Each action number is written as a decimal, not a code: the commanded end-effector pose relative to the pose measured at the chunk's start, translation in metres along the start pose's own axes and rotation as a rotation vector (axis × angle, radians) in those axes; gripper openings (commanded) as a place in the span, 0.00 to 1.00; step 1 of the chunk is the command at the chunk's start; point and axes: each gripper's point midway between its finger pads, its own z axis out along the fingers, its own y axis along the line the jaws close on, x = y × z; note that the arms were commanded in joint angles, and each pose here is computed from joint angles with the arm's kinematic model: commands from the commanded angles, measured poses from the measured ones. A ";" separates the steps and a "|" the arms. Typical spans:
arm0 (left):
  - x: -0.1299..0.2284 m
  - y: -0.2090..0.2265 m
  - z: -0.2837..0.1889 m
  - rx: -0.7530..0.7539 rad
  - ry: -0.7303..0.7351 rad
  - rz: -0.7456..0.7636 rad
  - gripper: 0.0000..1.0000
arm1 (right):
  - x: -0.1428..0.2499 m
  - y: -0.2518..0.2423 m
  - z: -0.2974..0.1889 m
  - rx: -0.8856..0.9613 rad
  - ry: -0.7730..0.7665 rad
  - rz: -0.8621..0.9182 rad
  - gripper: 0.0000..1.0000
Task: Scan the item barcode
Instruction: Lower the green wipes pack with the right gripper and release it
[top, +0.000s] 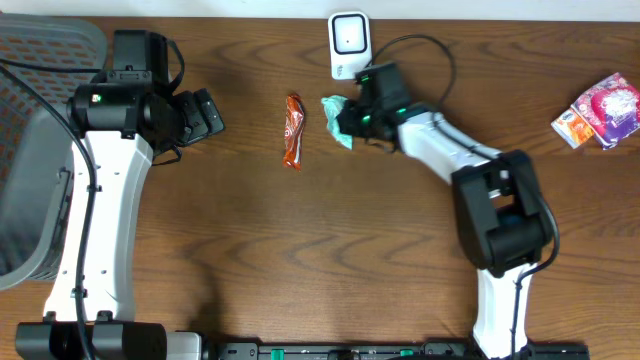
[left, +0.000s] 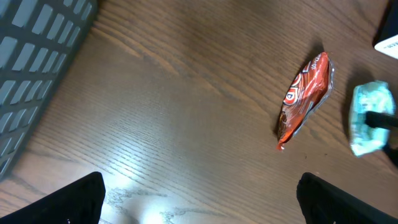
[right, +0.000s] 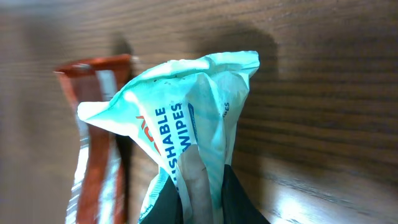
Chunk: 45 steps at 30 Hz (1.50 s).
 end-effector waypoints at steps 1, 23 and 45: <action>-0.003 0.001 -0.006 -0.002 -0.019 -0.007 0.98 | 0.000 0.041 -0.037 -0.315 0.111 0.022 0.01; -0.003 0.001 -0.006 -0.002 -0.019 -0.007 0.98 | 0.040 -0.046 -0.031 -0.207 0.196 0.335 0.17; -0.003 0.001 -0.006 -0.002 -0.019 -0.007 0.98 | 0.019 -0.090 -0.113 0.135 0.061 0.237 0.44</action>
